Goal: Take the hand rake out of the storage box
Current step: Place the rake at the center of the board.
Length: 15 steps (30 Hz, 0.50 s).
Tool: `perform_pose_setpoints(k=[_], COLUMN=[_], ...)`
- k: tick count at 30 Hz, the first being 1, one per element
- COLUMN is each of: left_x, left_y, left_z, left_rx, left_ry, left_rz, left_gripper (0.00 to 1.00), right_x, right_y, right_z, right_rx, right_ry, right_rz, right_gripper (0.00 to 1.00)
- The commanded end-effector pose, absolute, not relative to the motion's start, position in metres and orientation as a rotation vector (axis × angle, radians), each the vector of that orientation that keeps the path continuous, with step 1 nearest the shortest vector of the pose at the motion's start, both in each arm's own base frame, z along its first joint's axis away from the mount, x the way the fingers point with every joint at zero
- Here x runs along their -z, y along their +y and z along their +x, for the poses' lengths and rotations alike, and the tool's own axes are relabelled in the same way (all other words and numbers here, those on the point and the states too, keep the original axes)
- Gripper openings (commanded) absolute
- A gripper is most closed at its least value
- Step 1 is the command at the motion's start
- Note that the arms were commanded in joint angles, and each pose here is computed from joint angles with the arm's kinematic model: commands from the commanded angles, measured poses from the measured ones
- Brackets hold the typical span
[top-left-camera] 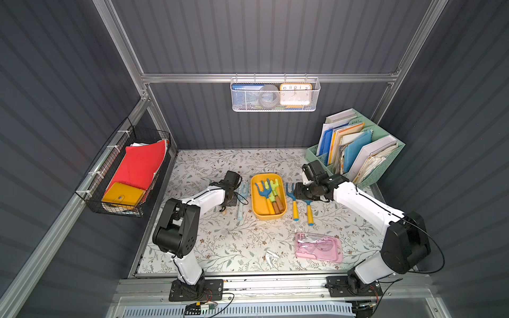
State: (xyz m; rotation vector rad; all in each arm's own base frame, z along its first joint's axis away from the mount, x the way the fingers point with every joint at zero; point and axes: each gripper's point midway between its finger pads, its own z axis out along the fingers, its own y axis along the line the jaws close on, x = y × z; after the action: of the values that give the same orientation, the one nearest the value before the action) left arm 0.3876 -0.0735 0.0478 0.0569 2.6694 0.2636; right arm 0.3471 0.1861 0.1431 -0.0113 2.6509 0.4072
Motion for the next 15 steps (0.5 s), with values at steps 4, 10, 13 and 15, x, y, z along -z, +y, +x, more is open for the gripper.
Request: perform_pose_setpoints(k=[4,10,13,15], left_x=[-0.036,-0.026,-0.025,-0.023], left_y=[-0.078,-0.083,-0.083,-0.085], left_z=[0.388,0.387,0.386,0.385], left_rx=[-0.23,-0.202,-0.194,-0.187], left_ry=[2.693,2.717,2.722,2.725], left_rz=[0.049,0.046,0.05,0.06], left_gripper=[0.19,0.2,0.2,0.21], right_x=[-0.138,-0.142,-0.142,-0.142], right_y=[0.19,0.19,0.188,0.187], right_z=[0.347,0.349,0.348,0.348], right_rx=[-0.383,-0.38,-0.37,-0.366], right_ry=[2.668,2.654,2.651,2.651], right_rz=[-0.012,-0.018,-0.022,-0.022], right_gripper=[0.43,0.43,0.43,0.43])
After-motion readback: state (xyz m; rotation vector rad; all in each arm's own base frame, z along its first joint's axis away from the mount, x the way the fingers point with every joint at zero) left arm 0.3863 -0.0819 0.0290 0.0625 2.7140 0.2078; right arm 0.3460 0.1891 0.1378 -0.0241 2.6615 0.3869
